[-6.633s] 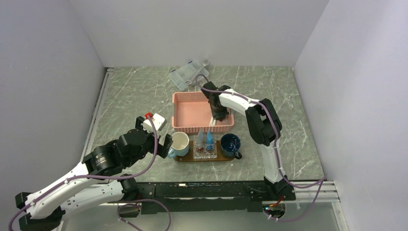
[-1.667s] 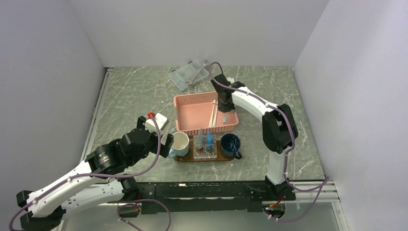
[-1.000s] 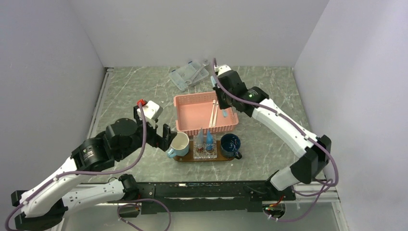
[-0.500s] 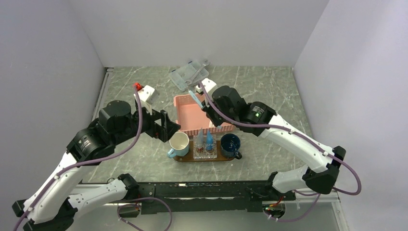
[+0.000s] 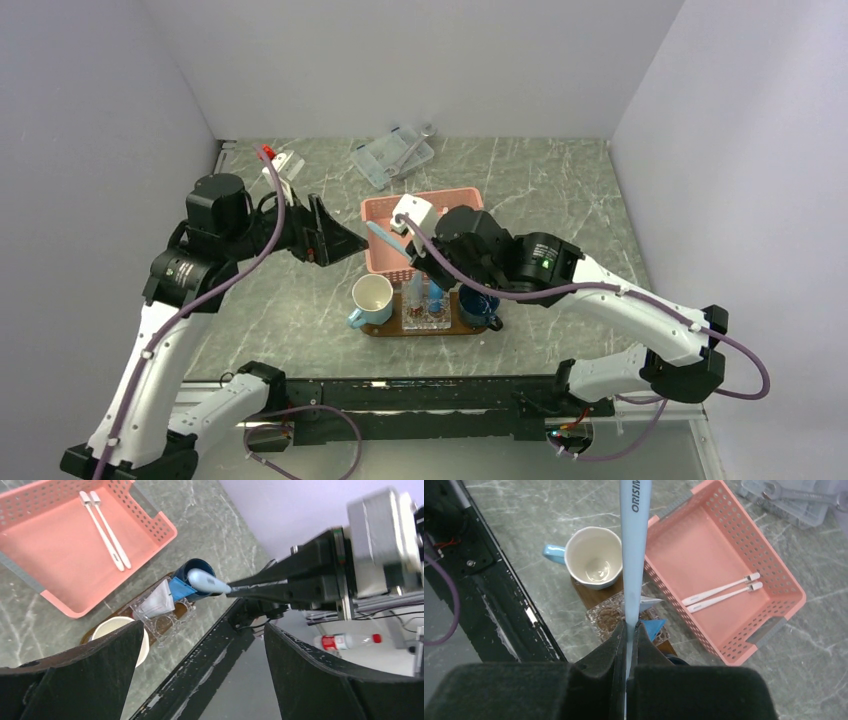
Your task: Prepare toiletry sets of a toothbrush and toothpaste on the tray
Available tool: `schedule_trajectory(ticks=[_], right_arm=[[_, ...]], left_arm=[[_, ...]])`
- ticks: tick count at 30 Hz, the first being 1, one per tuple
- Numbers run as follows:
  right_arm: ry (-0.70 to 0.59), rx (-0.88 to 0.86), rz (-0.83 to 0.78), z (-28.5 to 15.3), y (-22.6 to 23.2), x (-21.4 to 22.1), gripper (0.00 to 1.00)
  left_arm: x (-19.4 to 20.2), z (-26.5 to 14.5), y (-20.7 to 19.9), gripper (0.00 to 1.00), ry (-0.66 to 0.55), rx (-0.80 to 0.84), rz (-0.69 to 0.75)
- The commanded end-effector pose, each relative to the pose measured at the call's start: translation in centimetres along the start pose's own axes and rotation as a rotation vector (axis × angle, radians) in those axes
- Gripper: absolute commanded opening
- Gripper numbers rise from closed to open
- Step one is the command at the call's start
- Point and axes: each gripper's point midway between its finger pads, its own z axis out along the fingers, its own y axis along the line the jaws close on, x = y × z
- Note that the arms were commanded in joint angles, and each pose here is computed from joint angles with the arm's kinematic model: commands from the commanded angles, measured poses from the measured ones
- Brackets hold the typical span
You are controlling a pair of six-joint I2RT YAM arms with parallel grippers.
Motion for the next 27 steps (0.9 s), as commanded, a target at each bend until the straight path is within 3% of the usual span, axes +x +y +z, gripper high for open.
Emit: schedule_trajectory(ticks=[1,9,17,27], right_arm=[[-0.098,0.007,-0.096,-1.5,0.8,-2.9,0.00],[-0.147,0.013,-0.268,-1.3,2.5,-3.6,0.00],[-0.096,0.051,-0.371,-0.3,2.9,-4.0,0.00],[-0.058,0.075,-0.433,0.6,3.2,-4.0,0.00]], left_arm=[[-0.1,-0.5,-2.2,0.95,0.042,0.228,-0.107],[0.3,-0.8,-0.9,0.91,0.065,0.282,-0.213],[1.7,-0.8,-0.5,0.88,0.113,0.285,-0.253],[3.1,-0.9,0.0,0.75,0.153,0.270,-0.271]])
